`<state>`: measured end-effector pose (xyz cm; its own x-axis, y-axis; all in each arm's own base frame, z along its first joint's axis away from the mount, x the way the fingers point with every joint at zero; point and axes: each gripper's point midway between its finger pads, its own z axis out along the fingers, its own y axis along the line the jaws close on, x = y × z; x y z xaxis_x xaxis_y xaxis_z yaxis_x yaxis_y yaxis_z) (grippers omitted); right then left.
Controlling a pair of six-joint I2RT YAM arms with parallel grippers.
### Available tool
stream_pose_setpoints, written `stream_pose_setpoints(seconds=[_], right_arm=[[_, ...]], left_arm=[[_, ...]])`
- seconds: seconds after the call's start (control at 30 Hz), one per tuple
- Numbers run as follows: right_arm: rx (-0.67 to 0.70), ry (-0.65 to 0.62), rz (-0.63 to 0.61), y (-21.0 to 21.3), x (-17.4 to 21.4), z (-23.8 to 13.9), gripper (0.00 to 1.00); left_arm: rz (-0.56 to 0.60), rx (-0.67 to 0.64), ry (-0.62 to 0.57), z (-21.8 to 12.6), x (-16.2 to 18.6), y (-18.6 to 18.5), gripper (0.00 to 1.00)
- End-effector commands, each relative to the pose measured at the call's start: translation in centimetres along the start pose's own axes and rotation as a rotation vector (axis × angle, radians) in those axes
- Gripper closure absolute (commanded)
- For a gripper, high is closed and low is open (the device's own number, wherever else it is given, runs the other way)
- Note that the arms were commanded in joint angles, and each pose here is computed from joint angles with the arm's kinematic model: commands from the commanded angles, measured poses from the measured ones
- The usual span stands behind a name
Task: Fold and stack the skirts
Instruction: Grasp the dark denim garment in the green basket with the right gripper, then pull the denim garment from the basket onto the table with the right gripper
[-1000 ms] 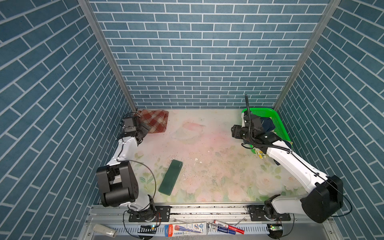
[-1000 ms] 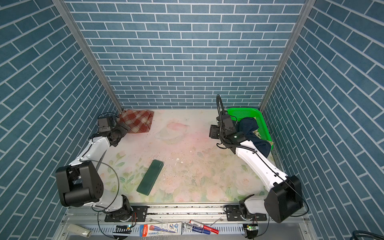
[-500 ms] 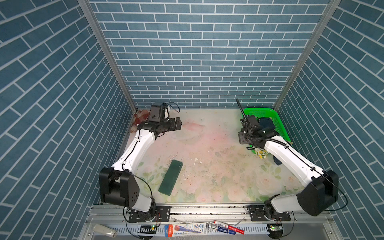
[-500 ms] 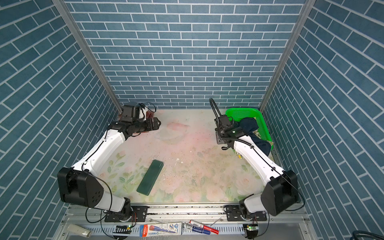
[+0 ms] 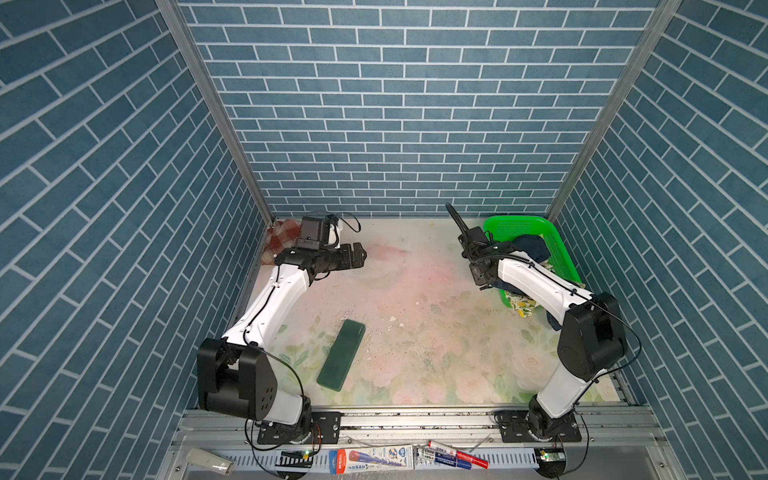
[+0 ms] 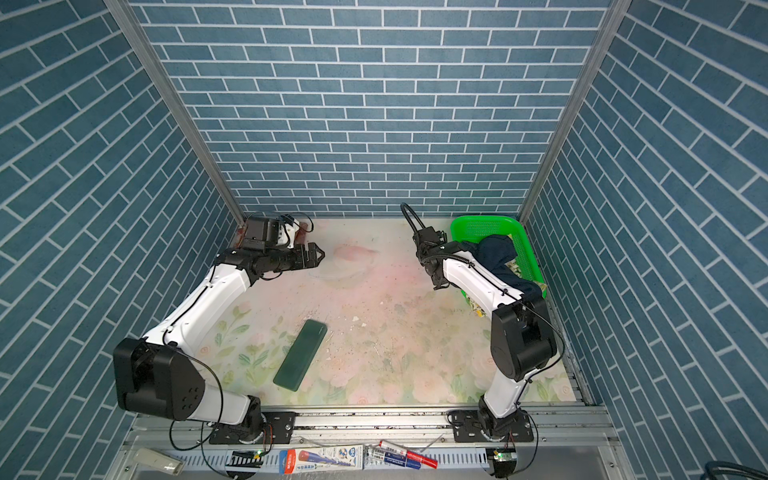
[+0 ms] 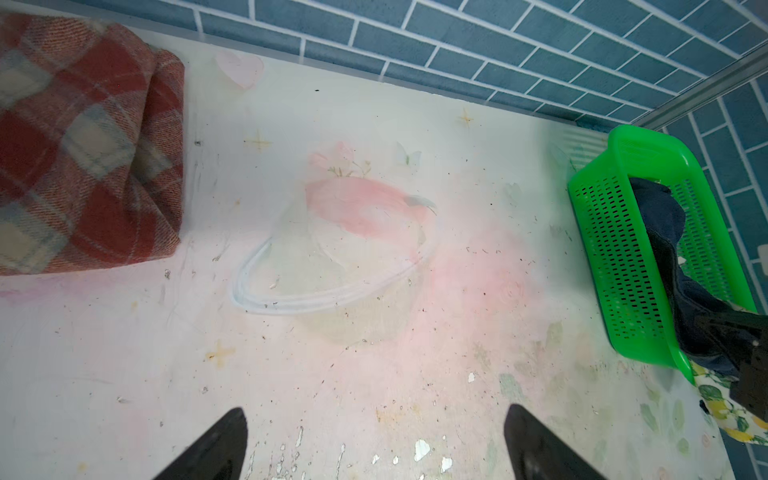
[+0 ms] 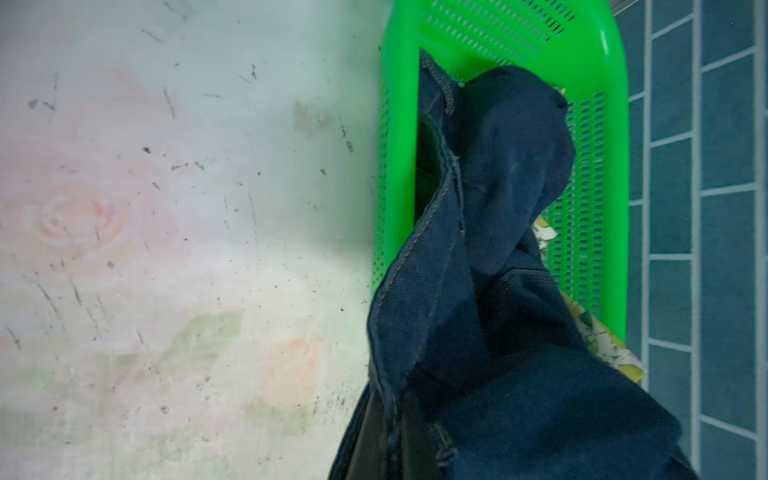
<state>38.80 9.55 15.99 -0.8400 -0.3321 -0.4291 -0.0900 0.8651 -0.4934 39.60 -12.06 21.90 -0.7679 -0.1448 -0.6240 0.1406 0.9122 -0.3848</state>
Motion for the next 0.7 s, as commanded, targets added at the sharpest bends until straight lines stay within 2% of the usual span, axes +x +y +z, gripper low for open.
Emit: stream_pose_setpoints(seconds=[0.0, 0.2, 0.37, 0.67], right_arm=[[0.069, -0.069, 0.058, -4.7, -1.6, -3.2, 1.0], [0.114, -0.202, 0.198, -10.8, -3.4, -8.1, 1.0], [0.142, -0.36, 0.287, -15.0, -6.6, -13.1, 1.0], [0.059, -0.587, 0.348, -18.0, -12.4, -20.8, 1.0]], left_arm=[[0.015, 0.019, -0.03, -1.0, -0.3, -0.4, 0.03], [0.017, 0.044, -0.042, -1.2, -0.5, -0.8, 0.04], [0.02, 0.041, -0.034, -1.2, -0.4, -0.6, 0.05], [-0.02, 0.044, -0.035, -1.1, -0.6, 0.4, 0.05]])
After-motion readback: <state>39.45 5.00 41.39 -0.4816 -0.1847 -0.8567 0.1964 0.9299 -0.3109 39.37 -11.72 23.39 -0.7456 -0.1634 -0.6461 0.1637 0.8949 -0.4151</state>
